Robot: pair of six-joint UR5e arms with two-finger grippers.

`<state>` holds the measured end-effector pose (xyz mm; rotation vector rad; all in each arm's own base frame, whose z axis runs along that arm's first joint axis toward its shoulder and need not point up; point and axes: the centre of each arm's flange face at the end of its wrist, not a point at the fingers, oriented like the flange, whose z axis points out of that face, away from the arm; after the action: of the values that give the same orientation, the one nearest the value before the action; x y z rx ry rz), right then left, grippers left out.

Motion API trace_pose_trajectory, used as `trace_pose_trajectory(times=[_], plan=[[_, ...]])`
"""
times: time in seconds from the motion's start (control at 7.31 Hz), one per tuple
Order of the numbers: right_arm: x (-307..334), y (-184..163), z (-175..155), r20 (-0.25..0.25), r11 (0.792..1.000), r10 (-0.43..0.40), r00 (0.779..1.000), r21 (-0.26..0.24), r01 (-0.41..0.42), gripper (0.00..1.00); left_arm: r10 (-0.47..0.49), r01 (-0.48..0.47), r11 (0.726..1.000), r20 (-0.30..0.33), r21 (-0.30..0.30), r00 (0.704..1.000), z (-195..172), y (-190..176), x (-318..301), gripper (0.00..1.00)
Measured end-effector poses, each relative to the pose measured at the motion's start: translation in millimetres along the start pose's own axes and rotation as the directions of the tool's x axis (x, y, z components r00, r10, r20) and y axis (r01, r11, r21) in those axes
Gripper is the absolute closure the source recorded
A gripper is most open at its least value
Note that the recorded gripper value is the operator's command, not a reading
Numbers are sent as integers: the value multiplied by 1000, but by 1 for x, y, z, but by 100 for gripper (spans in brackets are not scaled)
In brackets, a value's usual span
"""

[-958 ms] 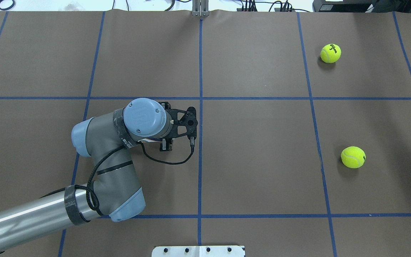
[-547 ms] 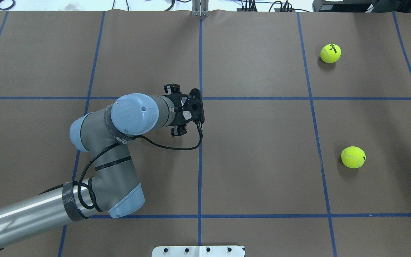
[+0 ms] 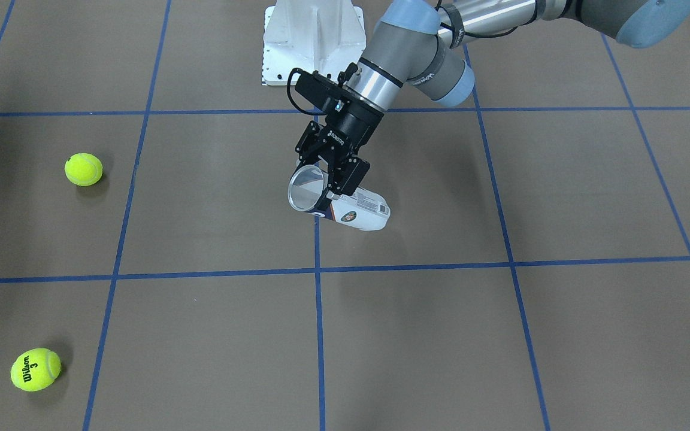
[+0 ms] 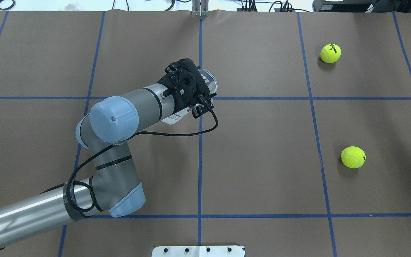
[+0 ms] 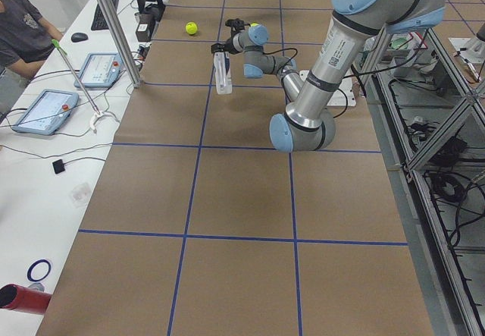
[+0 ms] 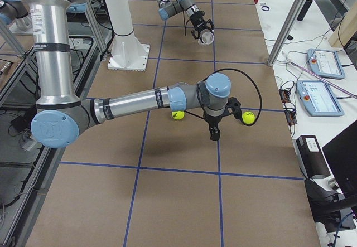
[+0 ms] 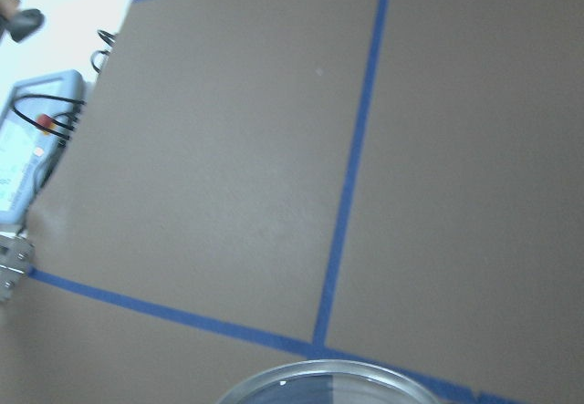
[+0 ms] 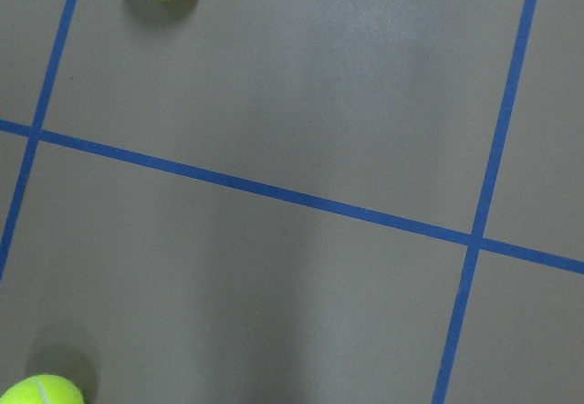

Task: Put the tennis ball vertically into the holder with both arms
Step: 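Lift the can with the left gripper and tilt it upright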

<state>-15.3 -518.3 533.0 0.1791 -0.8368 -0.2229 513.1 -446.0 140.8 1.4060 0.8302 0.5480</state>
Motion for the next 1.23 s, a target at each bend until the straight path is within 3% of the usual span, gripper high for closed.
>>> trace_pose_trajectory(times=[0.27, 0.68, 1.23], plan=[[-19, -5, 8, 18, 999, 9, 1000, 31, -9, 0, -142, 137, 982, 27, 128, 990, -4, -3, 1, 15], [-48, -3, 26, 56, 995, 61, 997, 74, -65, 0, -237, 202, 932, 84, 301, 968, 10, 3, 8, 18], [-66, -2, 31, 84, 993, 95, 992, 69, -101, 1, -330, 249, 862, 116, 442, 937, 15, 20, 18, 18]])
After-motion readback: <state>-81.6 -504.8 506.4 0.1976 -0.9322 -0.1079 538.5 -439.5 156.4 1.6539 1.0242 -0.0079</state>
